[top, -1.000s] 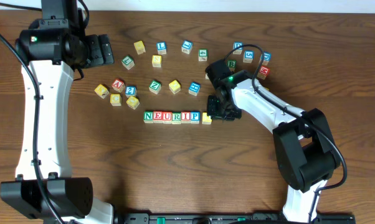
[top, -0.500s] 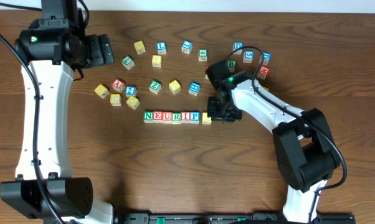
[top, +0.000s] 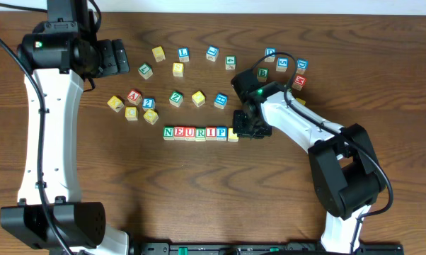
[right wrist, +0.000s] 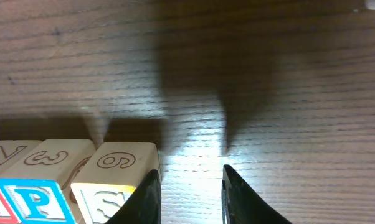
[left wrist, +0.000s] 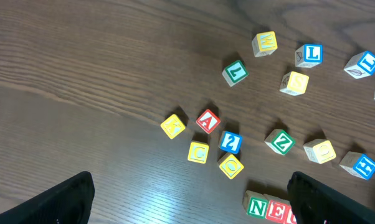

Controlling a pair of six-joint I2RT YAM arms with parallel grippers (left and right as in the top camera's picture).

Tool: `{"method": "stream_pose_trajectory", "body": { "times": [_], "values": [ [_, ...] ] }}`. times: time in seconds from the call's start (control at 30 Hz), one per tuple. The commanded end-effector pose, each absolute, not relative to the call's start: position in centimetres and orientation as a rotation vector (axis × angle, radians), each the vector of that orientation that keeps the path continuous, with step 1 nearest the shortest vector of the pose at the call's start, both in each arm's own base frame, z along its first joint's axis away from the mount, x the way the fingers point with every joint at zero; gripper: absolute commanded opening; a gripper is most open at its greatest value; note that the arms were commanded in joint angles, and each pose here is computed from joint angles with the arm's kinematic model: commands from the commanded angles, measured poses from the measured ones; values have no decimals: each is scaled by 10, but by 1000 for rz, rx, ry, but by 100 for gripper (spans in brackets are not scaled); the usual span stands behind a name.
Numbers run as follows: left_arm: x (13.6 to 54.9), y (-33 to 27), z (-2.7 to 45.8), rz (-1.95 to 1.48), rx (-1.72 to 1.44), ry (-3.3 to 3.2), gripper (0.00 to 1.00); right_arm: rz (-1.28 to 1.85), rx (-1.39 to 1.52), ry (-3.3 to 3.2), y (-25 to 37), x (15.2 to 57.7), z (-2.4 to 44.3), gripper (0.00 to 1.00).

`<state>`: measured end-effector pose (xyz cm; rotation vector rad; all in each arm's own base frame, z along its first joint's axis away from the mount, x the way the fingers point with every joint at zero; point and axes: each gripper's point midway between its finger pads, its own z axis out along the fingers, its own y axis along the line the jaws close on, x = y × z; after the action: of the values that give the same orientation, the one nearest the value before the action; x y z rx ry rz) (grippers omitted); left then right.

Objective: Spell out NEURIPS

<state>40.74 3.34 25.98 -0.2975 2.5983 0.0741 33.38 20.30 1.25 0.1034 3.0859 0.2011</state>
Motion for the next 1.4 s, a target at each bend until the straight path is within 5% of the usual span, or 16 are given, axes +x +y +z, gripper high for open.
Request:
{"method": "stream_pose_trajectory", "body": {
  "times": [0.0,0.9,1.37],
  "values": [
    [408,36,267,83,-296,2581,98,207,66,3085,207,330,13,27],
    [408,36,267,83,-296,2581,98,251,76,3048,214,339,15,27],
    [408,36,267,83,-296,2581,97,263,61,3025,211,344,29,39]
  ]
}}
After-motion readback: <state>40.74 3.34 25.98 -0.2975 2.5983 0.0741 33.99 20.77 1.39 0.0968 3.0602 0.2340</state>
